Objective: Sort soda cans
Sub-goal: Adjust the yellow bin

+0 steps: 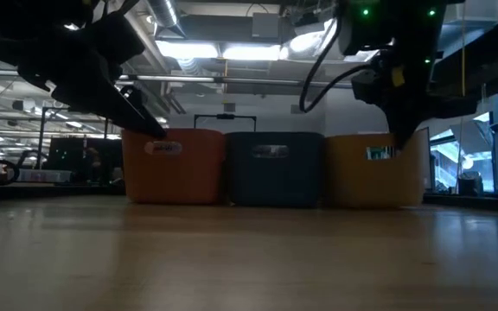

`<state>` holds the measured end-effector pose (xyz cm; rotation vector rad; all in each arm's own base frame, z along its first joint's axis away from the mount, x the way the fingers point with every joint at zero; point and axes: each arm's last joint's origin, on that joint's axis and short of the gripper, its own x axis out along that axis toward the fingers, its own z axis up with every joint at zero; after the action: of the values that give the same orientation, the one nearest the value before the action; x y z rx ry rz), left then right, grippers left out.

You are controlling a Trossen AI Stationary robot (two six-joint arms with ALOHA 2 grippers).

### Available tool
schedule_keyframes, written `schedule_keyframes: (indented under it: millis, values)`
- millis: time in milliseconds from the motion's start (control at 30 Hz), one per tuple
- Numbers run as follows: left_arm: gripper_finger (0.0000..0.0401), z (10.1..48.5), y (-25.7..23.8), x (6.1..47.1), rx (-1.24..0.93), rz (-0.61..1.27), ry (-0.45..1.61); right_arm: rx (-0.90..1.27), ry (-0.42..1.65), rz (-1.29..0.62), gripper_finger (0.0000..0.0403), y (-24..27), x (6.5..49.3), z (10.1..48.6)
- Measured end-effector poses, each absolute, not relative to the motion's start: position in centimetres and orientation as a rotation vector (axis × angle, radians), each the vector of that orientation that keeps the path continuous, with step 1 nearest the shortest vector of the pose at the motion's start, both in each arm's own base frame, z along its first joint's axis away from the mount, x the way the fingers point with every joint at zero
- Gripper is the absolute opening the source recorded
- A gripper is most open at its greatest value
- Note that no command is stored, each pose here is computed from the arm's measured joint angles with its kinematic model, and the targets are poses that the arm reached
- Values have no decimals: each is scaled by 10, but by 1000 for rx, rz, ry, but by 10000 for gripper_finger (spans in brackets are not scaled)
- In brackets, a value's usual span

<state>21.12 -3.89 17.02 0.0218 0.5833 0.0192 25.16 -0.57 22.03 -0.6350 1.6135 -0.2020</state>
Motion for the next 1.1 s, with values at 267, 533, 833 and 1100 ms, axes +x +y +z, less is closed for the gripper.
schedule_keyframes:
  millis: [267,533,833,1100]
  values:
    - [347,171,-39,212,67,5,572,-684,1555,-159,1,-5,259,220]
    - [347,172,-39,212,99,-5,562,-744,1519,-136,9,-6,265,219]
    - [347,172,-39,212,101,-6,561,-694,1540,-176,19,-5,271,209]
    - [347,172,-39,212,92,-4,561,-607,1530,-224,65,-4,272,216]
